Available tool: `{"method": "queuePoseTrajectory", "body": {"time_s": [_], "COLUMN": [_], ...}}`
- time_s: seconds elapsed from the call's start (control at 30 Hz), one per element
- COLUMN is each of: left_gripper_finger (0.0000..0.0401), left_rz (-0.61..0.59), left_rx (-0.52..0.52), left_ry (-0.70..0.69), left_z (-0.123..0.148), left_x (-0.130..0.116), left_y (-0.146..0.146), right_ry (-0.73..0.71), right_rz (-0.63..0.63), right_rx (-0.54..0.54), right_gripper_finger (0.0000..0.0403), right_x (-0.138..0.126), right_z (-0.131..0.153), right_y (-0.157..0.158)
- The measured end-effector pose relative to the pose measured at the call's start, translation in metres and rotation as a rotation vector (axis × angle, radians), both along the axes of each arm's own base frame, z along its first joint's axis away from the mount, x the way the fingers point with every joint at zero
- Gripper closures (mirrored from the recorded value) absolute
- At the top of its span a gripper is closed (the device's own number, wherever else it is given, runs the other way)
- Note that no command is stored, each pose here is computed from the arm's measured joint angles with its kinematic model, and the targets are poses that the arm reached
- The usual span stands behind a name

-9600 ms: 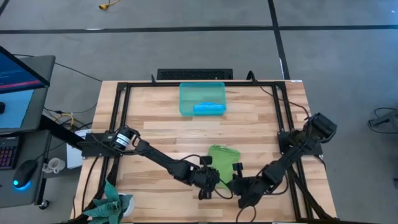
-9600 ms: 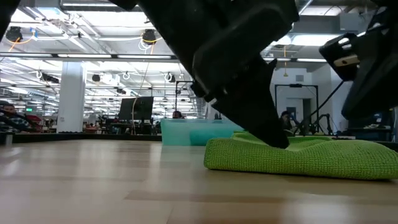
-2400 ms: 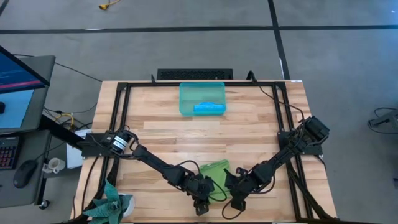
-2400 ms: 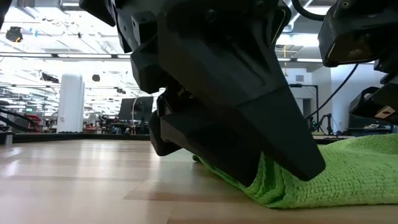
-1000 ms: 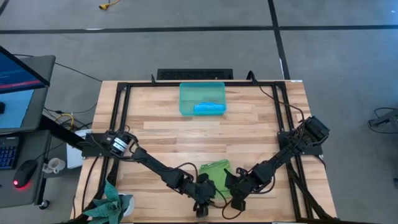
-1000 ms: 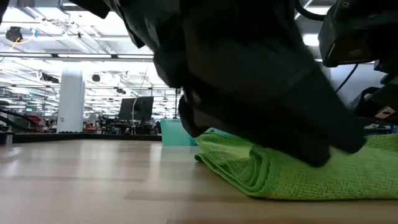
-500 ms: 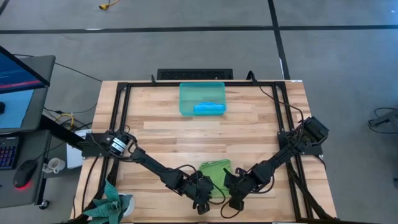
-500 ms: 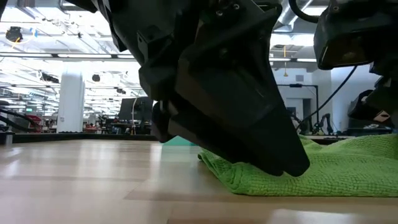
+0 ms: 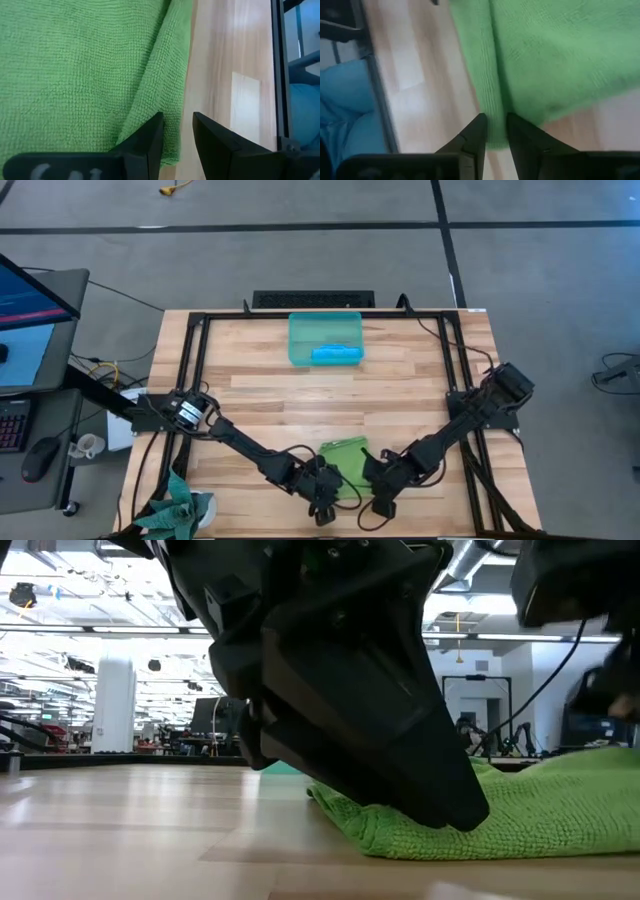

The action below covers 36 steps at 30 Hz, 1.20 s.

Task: Roll microfiber towels into tight, uniform cylinder then place into a basket
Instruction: Roll the green microfiber cloth

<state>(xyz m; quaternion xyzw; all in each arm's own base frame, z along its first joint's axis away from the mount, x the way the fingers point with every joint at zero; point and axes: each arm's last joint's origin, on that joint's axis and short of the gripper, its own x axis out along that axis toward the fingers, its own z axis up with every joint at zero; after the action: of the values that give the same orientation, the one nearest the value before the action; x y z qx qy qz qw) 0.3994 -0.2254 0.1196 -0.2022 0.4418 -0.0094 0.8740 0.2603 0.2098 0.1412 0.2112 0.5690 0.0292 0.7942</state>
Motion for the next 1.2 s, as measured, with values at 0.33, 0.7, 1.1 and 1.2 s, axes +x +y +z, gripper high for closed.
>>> {"method": "queuePoseTrajectory", "body": {"time_s": [0.33,0.7,1.1,1.2], "left_gripper_finger": [0.0299,0.0299,0.0299,0.0299], "left_rz": [-0.004,-0.002,0.002,0.002], "left_rx": [-0.002,-0.002,-0.005,-0.005], "left_ry": [0.002,0.005,0.007,0.007], "left_z": [0.0,-0.001,-0.002,-0.002], "left_x": [0.0,0.0,0.0,0.0], "left_y": [0.0,0.0,0.0,0.0], "right_ry": [-0.251,-0.356,-0.418,-0.396], "right_rz": [0.071,0.278,0.509,0.519], "right_rx": [-0.29,-0.454,-0.348,-0.333], "right_gripper_finger": [0.0301,0.0301,0.0301,0.0301], "right_x": [-0.043,-0.062,-0.042,-0.04], "right_z": [0.066,0.043,0.022,0.02], "right_y": [-0.008,0.03,0.049,0.048]}}
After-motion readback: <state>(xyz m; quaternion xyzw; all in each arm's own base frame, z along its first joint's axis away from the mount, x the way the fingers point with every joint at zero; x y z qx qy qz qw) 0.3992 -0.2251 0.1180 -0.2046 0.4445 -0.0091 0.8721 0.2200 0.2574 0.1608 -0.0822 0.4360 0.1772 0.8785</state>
